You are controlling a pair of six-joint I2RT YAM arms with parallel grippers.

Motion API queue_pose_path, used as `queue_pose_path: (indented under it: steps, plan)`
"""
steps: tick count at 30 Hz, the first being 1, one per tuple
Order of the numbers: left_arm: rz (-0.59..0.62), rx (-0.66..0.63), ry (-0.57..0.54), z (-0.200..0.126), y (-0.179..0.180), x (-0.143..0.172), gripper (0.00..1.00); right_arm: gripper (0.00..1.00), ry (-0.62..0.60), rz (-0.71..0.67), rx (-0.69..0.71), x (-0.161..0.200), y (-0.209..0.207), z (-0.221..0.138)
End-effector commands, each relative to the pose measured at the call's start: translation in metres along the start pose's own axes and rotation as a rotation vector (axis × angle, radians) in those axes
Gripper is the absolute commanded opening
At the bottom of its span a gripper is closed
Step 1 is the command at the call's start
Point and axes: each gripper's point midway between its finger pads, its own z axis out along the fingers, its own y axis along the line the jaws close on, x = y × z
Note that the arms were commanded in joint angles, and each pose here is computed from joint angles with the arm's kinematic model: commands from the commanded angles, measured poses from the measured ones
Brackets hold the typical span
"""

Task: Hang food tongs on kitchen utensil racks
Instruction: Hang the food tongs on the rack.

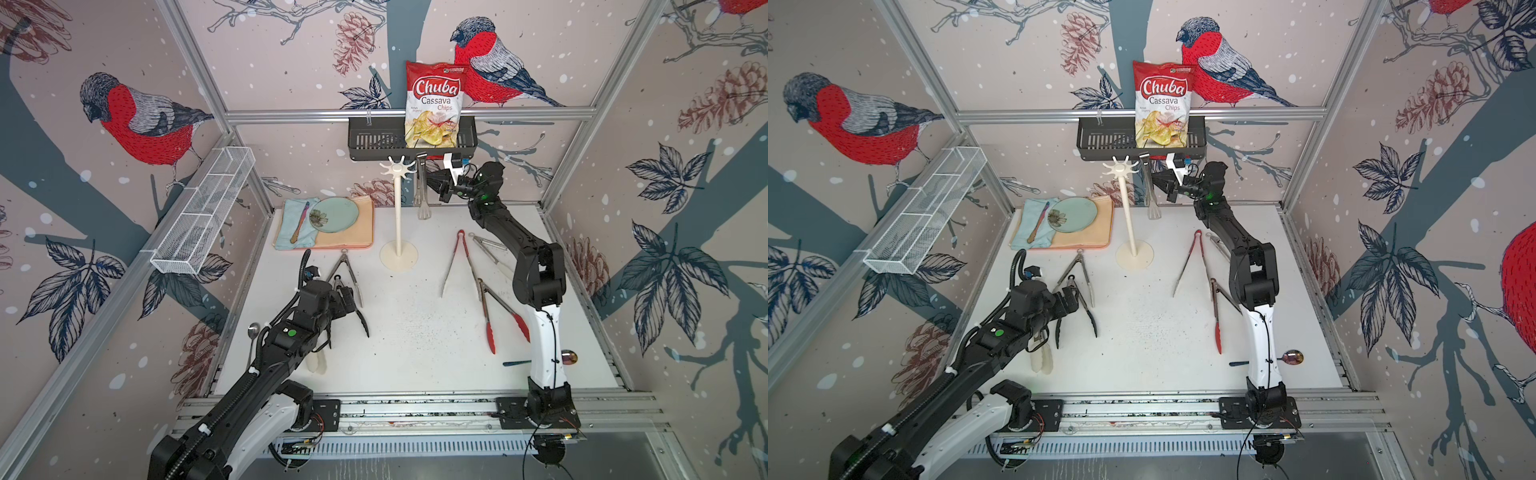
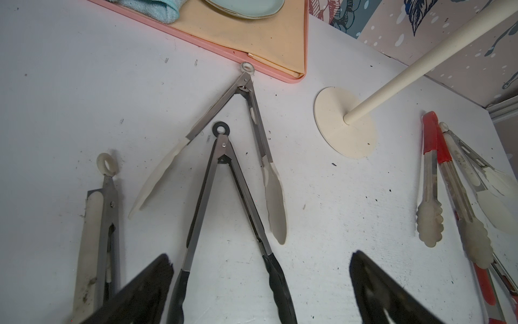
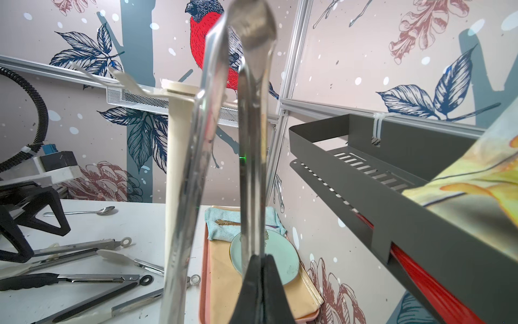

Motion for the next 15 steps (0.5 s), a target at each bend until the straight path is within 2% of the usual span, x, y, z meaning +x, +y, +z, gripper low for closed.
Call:
queue_pose_path:
  steps: [1,15]
  plan:
    - [-0.027,0.017,-0.029,0.0008,-0.0041,-0.0066,0.97,0.00,-0.004,-0.021,-0.011,-0.0015,0.0013,0.0028]
    - [-0.021,-0.001,-0.020,-0.0007,0.0017,-0.0014,0.97,0.00,-0.012,-0.016,-0.025,0.0013,0.0041,0.0106]
